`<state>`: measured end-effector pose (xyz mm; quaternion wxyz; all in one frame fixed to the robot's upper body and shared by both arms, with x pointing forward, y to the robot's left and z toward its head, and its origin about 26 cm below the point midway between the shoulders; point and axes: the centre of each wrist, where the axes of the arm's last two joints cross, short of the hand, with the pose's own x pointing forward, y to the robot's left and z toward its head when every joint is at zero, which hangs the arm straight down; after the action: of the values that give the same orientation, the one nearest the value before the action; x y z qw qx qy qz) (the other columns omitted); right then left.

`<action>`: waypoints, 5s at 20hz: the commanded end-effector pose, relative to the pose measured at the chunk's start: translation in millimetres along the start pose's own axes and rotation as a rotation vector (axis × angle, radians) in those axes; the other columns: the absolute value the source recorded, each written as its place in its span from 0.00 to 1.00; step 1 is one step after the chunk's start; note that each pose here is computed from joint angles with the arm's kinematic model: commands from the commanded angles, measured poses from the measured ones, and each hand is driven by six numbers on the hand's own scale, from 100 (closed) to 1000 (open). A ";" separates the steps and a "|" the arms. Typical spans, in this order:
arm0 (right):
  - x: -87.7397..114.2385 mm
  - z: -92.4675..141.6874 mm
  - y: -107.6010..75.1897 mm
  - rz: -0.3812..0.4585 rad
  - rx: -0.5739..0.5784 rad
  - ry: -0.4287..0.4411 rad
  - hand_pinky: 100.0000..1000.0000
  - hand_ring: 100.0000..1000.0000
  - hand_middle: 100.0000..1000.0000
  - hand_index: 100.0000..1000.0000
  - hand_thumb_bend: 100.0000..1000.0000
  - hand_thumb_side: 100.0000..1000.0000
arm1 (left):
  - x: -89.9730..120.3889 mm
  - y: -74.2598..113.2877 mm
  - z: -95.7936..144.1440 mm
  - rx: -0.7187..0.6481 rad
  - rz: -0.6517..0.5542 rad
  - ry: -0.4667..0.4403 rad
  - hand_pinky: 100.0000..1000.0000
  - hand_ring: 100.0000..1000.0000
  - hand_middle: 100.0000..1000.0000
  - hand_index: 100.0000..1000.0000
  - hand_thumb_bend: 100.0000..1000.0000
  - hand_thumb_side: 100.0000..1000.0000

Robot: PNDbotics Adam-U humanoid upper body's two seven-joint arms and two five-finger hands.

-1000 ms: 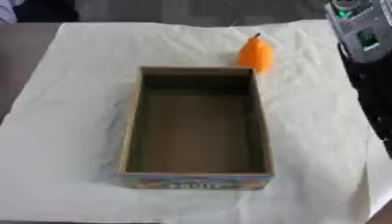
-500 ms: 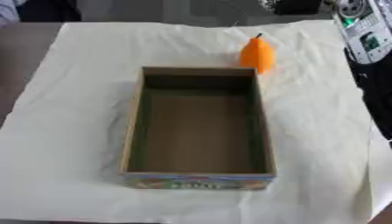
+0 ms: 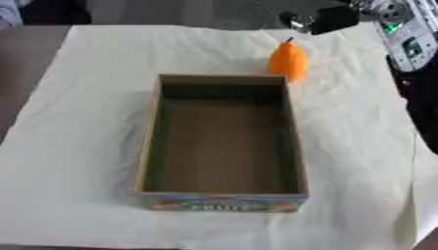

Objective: Pick up objects on the table and place them in the box.

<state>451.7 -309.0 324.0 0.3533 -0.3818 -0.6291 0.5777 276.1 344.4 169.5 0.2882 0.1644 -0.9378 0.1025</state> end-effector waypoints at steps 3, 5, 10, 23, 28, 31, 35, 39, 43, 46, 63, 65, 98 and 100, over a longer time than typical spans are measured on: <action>-14.6 1.7 -10.6 0.029 0.075 0.076 0.94 1.00 0.89 1.00 0.41 0.65 | 6.1 1.2 -3.6 -0.008 0.000 -0.024 0.35 0.49 0.63 0.69 0.00 0.74; -17.6 0.3 -9.9 0.033 0.116 0.095 0.94 1.00 0.89 1.00 0.42 0.64 | 5.9 1.3 -3.1 -0.007 0.000 -0.022 0.35 0.49 0.63 0.69 0.00 0.74; -19.3 -5.5 -5.3 0.048 0.181 0.126 0.95 1.00 0.93 1.00 0.46 0.64 | 5.6 0.9 -2.4 -0.010 0.001 -0.019 0.35 0.49 0.63 0.69 0.00 0.74; -21.0 -15.0 9.3 0.069 0.315 0.143 0.92 1.00 0.94 1.00 0.52 0.63 | 5.4 0.9 -1.6 -0.008 0.001 -0.015 0.35 0.49 0.62 0.68 0.00 0.74; -21.6 -19.3 20.5 0.104 0.341 0.172 0.91 1.00 0.93 1.00 0.51 0.61 | 5.2 0.7 -1.3 -0.006 0.004 -0.014 0.35 0.49 0.62 0.68 0.00 0.74; -22.9 -20.9 26.8 0.121 0.359 0.188 0.90 1.00 0.91 1.00 0.51 0.61 | 5.2 1.0 -1.2 -0.005 0.002 -0.013 0.35 0.49 0.62 0.68 0.00 0.74; -23.7 -23.0 36.8 0.141 0.374 0.201 0.88 1.00 0.86 1.00 0.49 0.61 | 5.1 0.5 -1.2 -0.004 0.004 -0.011 0.35 0.49 0.62 0.68 0.00 0.74; -23.9 -24.6 45.1 0.152 0.368 0.215 0.86 1.00 0.83 1.00 0.44 0.59 | 4.9 1.0 -0.5 0.000 0.003 -0.008 0.35 0.49 0.62 0.68 0.00 0.74; -22.0 -26.9 49.9 0.186 0.339 0.233 0.83 1.00 0.77 0.92 0.32 0.51 | 4.8 0.7 -0.1 0.000 0.004 -0.005 0.35 0.49 0.62 0.68 0.00 0.74; -20.4 -27.4 49.1 0.198 0.276 0.236 0.79 1.00 0.67 0.82 0.10 0.31 | 4.8 0.7 -0.3 -0.001 0.004 -0.002 0.35 0.49 0.62 0.68 0.00 0.74; -11.6 -17.1 20.4 0.045 -0.028 0.194 0.73 1.00 0.50 0.62 0.00 0.05 | 5.4 0.9 -1.9 -0.002 0.006 -0.004 0.35 0.49 0.62 0.68 0.00 0.74; -8.8 -16.0 14.7 0.033 -0.060 0.187 0.73 1.00 0.52 0.61 0.00 0.09 | 5.4 1.2 -2.0 -0.001 0.005 -0.003 0.35 0.49 0.62 0.68 0.00 0.74; 71.8 65.7 -20.1 0.005 -0.217 -0.034 0.71 1.00 0.50 0.52 0.00 0.12 | 6.2 1.1 -4.3 -0.002 0.002 -0.005 0.35 0.49 0.62 0.68 0.00 0.74; 74.5 65.2 -15.5 -0.005 -0.191 -0.044 0.71 1.00 0.49 0.52 0.00 0.12 | 6.2 1.2 -4.3 -0.003 0.001 -0.004 0.35 0.49 0.62 0.68 0.00 0.74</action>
<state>366.4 -271.4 321.2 0.3178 -0.3905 -0.6894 0.5207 275.6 342.6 165.6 0.3020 0.1587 -0.9335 0.1102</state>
